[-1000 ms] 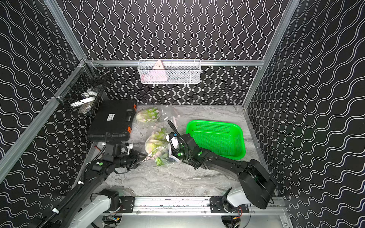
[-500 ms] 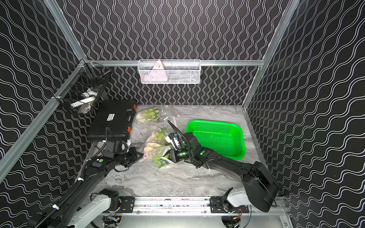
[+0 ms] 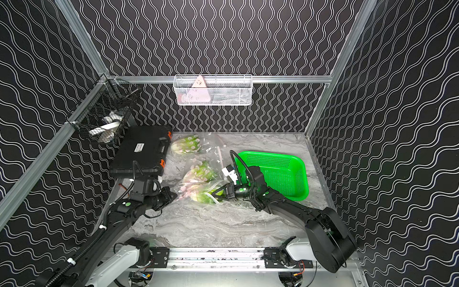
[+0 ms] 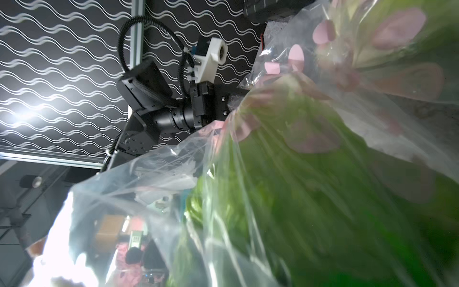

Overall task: Open the zip-top bag and take out the chinese cabbages
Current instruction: Pick up the Chinese cabbage from the zipper food storage bag, then place the Chinese cabbage in the basket, then place the zipper food storage bag at the center of the board.

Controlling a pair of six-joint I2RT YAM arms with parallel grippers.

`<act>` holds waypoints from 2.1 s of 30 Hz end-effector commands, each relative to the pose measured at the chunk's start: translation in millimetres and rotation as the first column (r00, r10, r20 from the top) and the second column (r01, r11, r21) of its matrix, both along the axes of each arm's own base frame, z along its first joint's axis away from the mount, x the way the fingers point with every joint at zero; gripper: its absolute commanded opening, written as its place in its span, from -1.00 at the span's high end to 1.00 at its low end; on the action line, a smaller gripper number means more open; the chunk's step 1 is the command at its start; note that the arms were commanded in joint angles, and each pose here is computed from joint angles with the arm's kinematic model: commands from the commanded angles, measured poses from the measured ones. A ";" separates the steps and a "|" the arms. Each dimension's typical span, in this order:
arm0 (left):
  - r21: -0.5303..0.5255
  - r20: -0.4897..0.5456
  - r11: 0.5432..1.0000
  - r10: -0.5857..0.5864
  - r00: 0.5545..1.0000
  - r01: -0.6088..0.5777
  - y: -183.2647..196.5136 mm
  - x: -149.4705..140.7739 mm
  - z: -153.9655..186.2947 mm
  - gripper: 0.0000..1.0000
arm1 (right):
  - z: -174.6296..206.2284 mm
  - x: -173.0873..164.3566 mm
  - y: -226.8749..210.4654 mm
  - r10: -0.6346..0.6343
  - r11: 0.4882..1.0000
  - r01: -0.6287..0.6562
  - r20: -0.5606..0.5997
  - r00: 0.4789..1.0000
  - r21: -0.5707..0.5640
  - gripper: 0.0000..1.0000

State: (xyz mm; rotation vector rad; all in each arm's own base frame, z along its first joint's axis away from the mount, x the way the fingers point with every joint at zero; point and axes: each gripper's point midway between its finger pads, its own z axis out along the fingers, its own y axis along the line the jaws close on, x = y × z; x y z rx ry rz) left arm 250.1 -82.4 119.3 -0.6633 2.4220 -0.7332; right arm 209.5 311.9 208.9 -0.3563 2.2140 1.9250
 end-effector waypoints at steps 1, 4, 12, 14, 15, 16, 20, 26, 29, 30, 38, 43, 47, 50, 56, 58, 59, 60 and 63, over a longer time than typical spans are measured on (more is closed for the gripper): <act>0.226 -0.025 0.964 0.152 0.988 -0.142 47.3 -7.4 -13.8 1.00 | 60.1 14.0 -11.6 -0.042 0.971 0.020 0.086 0.995 0.236 1.00; 0.254 -0.001 0.953 0.172 0.985 -0.166 54.2 -7.7 -5.9 1.00 | 69.3 24.8 -24.8 -0.063 0.945 0.046 0.044 0.997 0.324 1.00; 0.304 0.052 0.928 0.210 0.976 -0.216 67.4 -5.5 16.2 1.00 | 59.1 31.8 -22.5 -0.005 0.947 0.011 -0.019 1.000 0.322 1.00; 0.324 0.061 0.918 0.220 0.974 -0.228 71.8 -6.0 21.4 1.00 | 54.0 31.1 -20.2 0.010 0.961 -0.005 -0.017 1.000 0.278 1.00; 0.335 0.064 0.912 0.227 0.972 -0.235 74.3 -6.2 24.0 1.00 | 49.3 31.3 -19.2 0.013 0.970 -0.007 -0.021 1.000 0.244 1.00; 0.349 0.068 0.904 0.238 0.969 -0.246 78.0 -7.6 26.4 1.00 | 47.9 29.6 -18.8 0.017 0.977 -0.016 -0.003 1.000 0.211 1.00; 0.373 0.108 0.877 0.284 0.953 -0.303 89.2 -10.2 36.2 1.00 | 56.9 25.1 -21.8 0.006 0.993 -0.016 0.090 0.996 0.117 1.00; 0.371 0.098 0.880 0.280 0.955 -0.296 87.9 -11.6 32.0 1.00 | 74.6 26.2 -28.0 -0.043 0.998 0.035 0.200 0.979 0.042 1.00; 0.377 0.057 0.885 0.272 0.961 -0.273 85.7 -13.2 22.5 1.00 | 89.7 30.9 -32.7 -0.112 0.993 0.098 0.264 0.958 0.065 1.00; 0.375 0.049 0.888 0.268 0.962 -0.267 84.5 -13.4 19.8 1.00 | 96.2 31.7 -35.1 -0.141 0.989 0.125 0.291 0.946 0.075 1.00; 0.378 -0.009 0.897 0.251 0.968 -0.229 79.8 -12.1 6.0 1.00 | 132.4 52.3 -58.0 -0.320 0.938 0.345 0.472 0.821 0.037 1.00; 0.364 -0.005 0.905 0.238 0.971 -0.219 76.7 -11.5 6.1 1.00 | 143.0 65.2 -61.9 -0.338 0.917 0.399 0.527 0.780 -0.003 1.00; 0.353 0.005 0.911 0.228 0.974 -0.215 74.6 -10.7 7.5 1.00 | 148.8 84.4 -67.0 -0.360 0.905 0.426 0.531 0.767 -0.002 1.00; 0.358 0.003 0.908 0.229 0.973 -0.215 75.5 -11.6 9.0 1.00 | 150.3 93.6 -73.3 -0.357 0.889 0.456 0.558 0.749 -0.043 1.00; 0.387 0.033 0.895 0.229 0.973 -0.223 80.7 -11.1 26.9 1.00 | 132.5 103.9 -115.4 -0.289 0.829 0.515 0.620 0.729 -0.219 1.00; 0.405 0.039 0.888 0.222 0.974 -0.218 82.8 -9.7 33.3 1.00 | 119.3 108.3 -133.7 -0.284 0.805 0.527 0.602 0.746 -0.273 1.00; 0.417 0.041 0.882 0.221 0.974 -0.217 84.7 -9.2 36.5 1.00 | 112.0 111.6 -141.7 -0.288 0.784 0.544 0.599 0.747 -0.301 1.00; 0.430 0.042 0.877 0.218 0.975 -0.215 86.2 -8.7 39.9 1.00 | 104.8 113.4 -146.4 -0.286 0.774 0.545 0.590 0.755 -0.323 1.00; 0.473 0.029 0.854 0.233 0.972 -0.219 93.6 -10.0 47.0 -0.26 | 87.0 116.9 -159.4 -0.304 0.772 0.531 0.530 0.792 -0.350 1.00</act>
